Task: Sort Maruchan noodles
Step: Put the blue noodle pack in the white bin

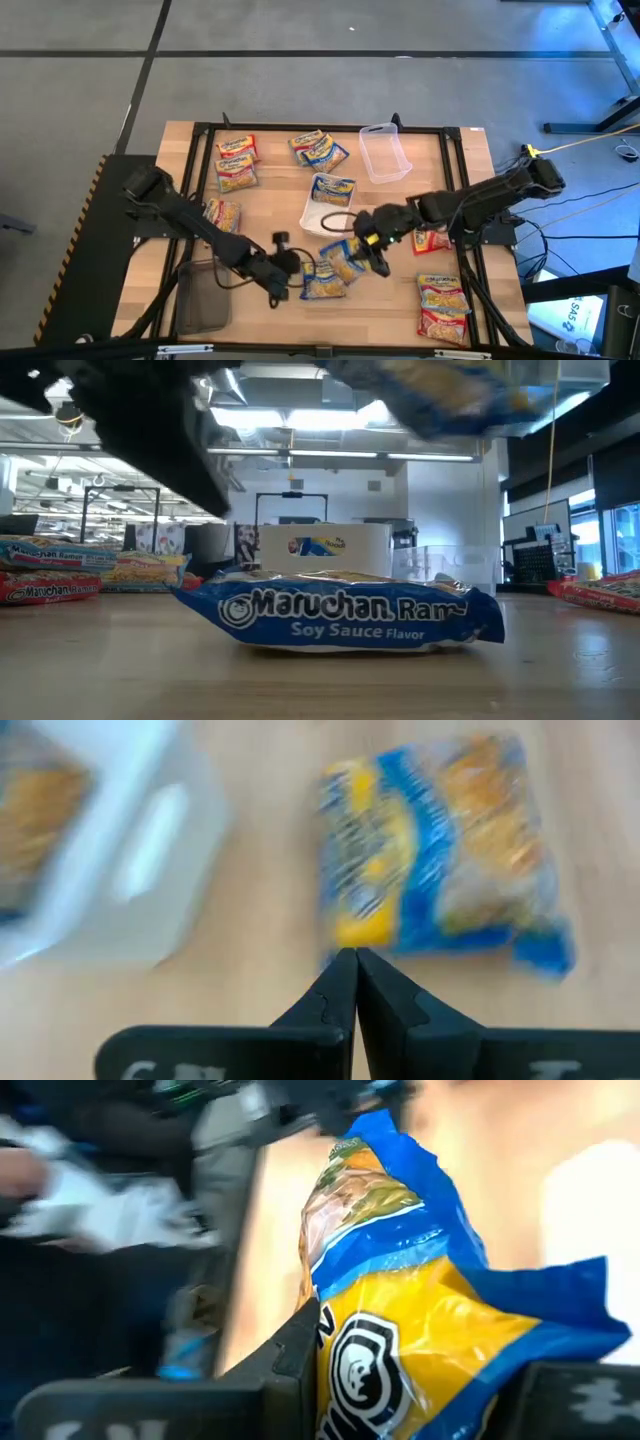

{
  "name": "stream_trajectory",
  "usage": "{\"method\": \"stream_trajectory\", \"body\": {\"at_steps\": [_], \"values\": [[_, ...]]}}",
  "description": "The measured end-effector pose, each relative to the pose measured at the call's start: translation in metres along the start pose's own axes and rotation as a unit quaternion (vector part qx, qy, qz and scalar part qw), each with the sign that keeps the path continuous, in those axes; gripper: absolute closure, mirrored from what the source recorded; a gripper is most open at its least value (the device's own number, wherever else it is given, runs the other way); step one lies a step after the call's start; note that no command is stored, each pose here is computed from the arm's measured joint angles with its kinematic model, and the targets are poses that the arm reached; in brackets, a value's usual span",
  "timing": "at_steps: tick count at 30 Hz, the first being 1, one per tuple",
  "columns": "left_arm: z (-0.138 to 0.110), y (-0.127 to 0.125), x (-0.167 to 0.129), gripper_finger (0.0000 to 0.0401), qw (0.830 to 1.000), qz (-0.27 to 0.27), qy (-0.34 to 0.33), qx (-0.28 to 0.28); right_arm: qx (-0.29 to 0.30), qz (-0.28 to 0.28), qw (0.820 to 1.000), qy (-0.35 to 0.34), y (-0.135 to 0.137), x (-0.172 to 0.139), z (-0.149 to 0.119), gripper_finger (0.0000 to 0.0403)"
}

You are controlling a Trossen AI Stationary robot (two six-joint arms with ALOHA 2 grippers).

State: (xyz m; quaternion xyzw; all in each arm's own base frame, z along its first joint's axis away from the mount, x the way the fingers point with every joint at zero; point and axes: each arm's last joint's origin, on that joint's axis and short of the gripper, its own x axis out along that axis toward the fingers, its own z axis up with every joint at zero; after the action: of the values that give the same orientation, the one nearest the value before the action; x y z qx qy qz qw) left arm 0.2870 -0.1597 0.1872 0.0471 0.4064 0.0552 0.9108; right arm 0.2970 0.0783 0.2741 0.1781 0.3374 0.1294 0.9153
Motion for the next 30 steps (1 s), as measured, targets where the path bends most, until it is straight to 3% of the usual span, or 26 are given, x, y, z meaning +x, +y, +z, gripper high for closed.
{"method": "stream_trajectory", "body": {"at_steps": [6, 10, 19, 23, 30], "values": [[-0.021, 0.015, -0.023, 0.0397, 1.0, 0.011, -0.018, -0.003, -0.04, -0.146, 0.988, 0.017, -0.018, -0.027, 0.049, 0.0313], [-0.048, 0.026, -0.027, 0.0397, 0.998, 0.0, -0.04, -0.054, -0.046, -0.188, 0.979, 0.056, -0.036, -0.028, 0.076, 0.0313], [-0.077, 0.051, -0.029, 0.0397, 0.99, -0.008, -0.097, -0.101, -0.056, -0.221, 0.959, 0.17, -0.085, -0.008, 0.113, 0.0337], [-0.08, 0.056, -0.028, 0.0397, 0.99, 0.0, -0.095, -0.105, -0.06, -0.225, 0.944, 0.232, -0.103, 0.006, 0.114, 0.034], [-0.079, 0.054, -0.028, 0.0397, 0.989, -0.005, -0.102, -0.109, -0.067, -0.221, 0.937, 0.262, -0.114, 0.025, 0.109, 0.0333]]}}
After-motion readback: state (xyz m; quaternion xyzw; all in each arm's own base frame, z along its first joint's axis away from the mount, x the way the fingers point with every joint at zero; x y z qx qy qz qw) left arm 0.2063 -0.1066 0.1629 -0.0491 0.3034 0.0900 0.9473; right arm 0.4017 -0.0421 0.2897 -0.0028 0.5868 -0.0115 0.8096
